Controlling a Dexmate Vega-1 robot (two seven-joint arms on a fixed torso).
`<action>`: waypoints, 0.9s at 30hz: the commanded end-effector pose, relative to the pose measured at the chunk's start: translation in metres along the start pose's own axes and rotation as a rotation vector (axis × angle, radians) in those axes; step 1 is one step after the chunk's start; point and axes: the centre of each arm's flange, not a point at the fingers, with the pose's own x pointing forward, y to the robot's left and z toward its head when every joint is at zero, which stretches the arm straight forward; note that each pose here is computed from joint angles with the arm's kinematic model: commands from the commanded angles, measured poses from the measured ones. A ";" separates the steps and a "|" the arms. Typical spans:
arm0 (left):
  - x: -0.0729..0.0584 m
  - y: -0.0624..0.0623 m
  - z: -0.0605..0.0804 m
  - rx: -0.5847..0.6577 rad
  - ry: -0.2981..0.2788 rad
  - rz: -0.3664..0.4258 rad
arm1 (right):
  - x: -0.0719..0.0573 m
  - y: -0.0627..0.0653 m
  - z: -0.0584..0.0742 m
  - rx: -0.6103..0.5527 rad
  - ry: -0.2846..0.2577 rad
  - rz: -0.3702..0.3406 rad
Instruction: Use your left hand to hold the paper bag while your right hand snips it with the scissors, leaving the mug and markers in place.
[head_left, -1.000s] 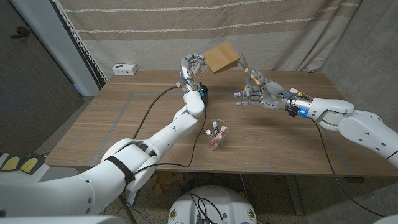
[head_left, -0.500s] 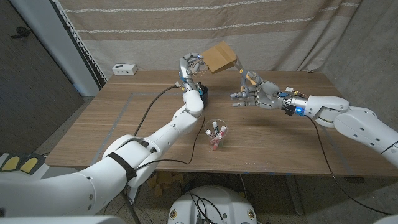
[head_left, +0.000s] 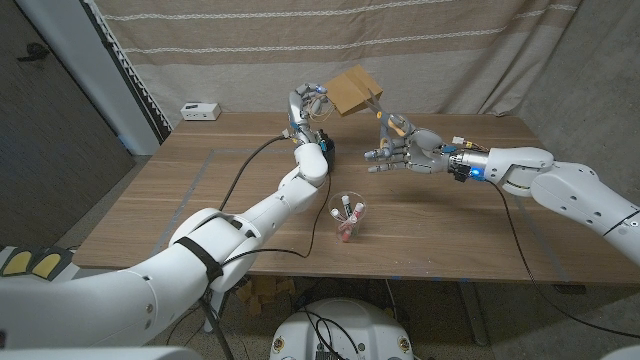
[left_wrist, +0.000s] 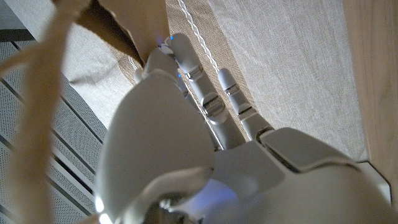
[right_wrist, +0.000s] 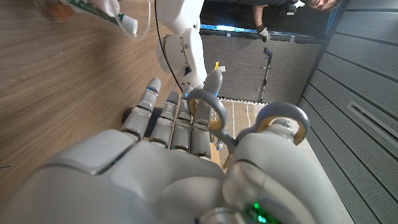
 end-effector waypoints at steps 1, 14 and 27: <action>0.003 -0.004 0.002 0.006 -0.010 -0.004 | 0.010 -0.002 0.008 -0.018 0.003 0.036; 0.004 -0.003 0.006 0.011 -0.021 0.001 | 0.025 0.000 0.014 -0.028 0.023 0.090; 0.002 -0.001 0.007 0.016 -0.022 0.005 | 0.037 0.004 0.010 -0.026 0.035 0.126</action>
